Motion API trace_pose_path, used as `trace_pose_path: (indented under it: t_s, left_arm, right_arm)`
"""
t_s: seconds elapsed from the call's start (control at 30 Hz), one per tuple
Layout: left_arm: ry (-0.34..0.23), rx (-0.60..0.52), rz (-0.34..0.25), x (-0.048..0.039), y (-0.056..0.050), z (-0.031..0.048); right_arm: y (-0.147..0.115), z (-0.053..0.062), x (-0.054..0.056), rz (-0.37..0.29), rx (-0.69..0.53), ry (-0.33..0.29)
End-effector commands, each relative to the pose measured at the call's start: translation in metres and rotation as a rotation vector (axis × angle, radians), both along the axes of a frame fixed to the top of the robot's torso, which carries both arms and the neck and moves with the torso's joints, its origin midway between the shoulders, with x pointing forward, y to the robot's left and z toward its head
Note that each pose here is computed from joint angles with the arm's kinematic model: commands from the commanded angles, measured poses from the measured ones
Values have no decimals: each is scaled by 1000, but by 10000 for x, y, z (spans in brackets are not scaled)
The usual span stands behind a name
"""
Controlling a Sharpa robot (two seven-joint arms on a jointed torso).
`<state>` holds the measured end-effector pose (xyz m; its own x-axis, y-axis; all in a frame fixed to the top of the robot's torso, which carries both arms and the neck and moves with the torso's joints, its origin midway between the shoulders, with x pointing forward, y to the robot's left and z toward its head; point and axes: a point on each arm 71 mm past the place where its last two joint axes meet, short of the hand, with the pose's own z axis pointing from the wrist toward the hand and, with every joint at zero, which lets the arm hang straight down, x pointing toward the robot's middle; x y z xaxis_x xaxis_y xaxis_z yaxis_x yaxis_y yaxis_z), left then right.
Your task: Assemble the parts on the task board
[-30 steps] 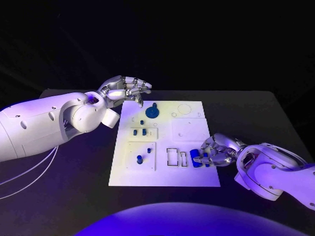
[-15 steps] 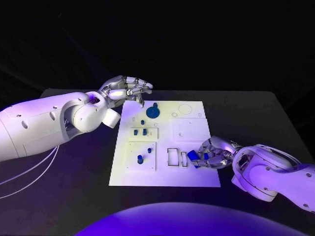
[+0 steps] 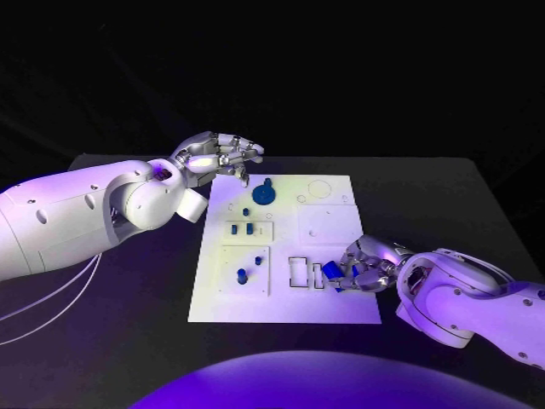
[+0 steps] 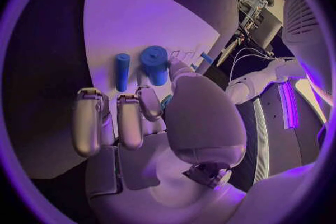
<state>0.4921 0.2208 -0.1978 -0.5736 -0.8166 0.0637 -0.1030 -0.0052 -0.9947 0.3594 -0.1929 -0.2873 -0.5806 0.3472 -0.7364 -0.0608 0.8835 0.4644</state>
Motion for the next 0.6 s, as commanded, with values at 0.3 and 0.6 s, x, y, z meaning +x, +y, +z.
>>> trace_pose_path:
  t_s: [0.3,0.6]
  left_arm:
    - [1,-11,-21,-8,-16,4]
    - [1,-11,-20,-6,-14,4]
  right_arm:
    - [-37,-54,-80,-92,72,105]
    - [-11,124,-29,-125,160,120]
